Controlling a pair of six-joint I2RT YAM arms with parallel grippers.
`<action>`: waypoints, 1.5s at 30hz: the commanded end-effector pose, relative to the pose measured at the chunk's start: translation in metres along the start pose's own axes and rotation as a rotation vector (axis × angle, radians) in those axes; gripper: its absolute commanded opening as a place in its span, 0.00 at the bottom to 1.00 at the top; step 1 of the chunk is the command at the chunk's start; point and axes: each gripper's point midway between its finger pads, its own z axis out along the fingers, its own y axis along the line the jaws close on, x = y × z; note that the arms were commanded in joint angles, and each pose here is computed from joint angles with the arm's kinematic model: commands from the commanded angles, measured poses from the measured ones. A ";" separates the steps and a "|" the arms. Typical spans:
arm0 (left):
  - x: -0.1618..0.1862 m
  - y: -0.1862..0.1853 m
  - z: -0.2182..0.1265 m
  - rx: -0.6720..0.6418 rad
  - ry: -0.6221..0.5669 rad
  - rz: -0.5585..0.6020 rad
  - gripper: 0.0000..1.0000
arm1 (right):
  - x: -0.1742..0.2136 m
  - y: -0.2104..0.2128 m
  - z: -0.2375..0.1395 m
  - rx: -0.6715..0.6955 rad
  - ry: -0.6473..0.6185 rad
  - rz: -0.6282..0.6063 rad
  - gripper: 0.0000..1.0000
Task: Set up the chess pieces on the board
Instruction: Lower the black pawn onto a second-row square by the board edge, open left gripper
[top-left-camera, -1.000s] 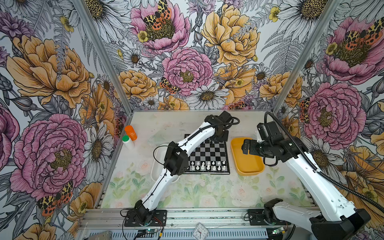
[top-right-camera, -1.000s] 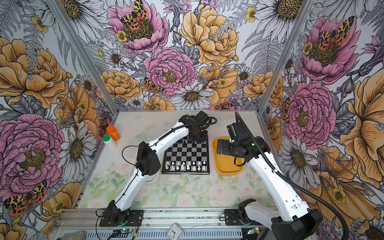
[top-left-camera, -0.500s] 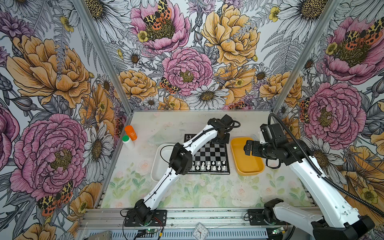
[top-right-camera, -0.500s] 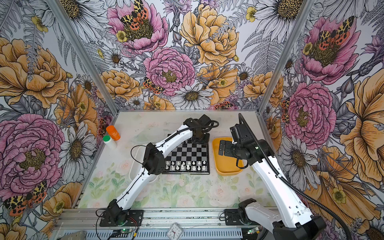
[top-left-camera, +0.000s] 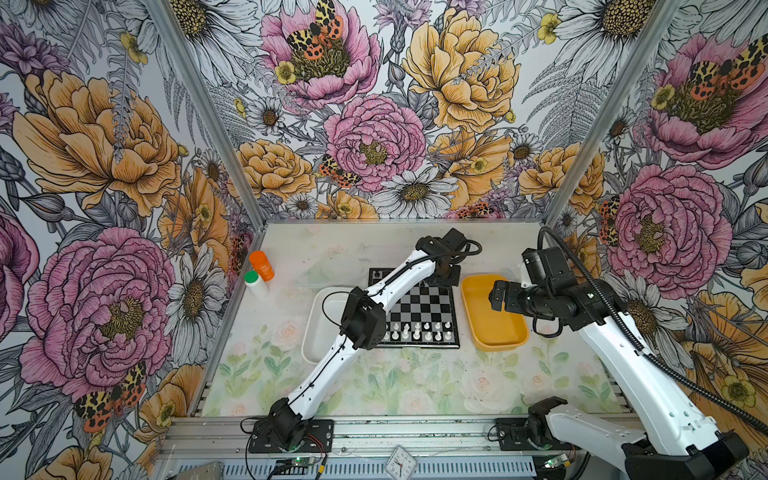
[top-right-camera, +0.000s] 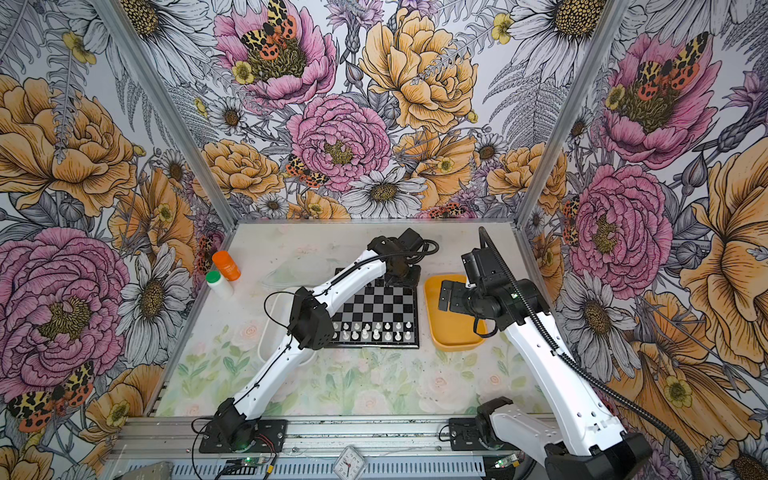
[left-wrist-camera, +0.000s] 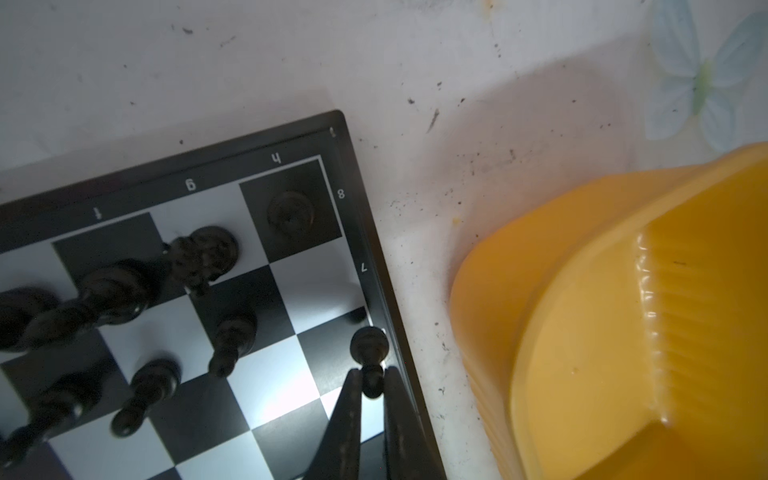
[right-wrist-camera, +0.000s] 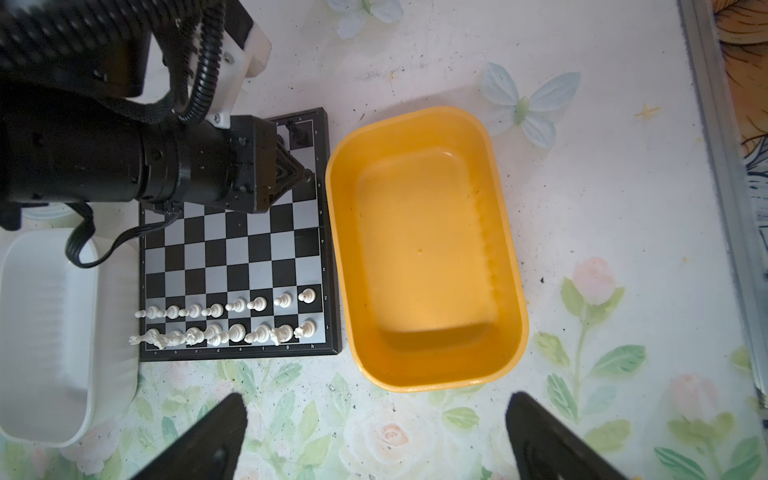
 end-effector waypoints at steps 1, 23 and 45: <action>-0.015 0.011 -0.002 -0.021 -0.042 0.004 0.13 | 0.002 -0.003 -0.004 -0.001 -0.009 0.013 1.00; -0.027 0.017 -0.002 0.019 -0.057 -0.028 0.14 | 0.004 -0.008 0.000 0.015 0.004 0.041 1.00; -0.032 0.010 -0.005 0.066 -0.066 -0.038 0.22 | 0.009 -0.012 -0.005 0.021 0.008 0.044 1.00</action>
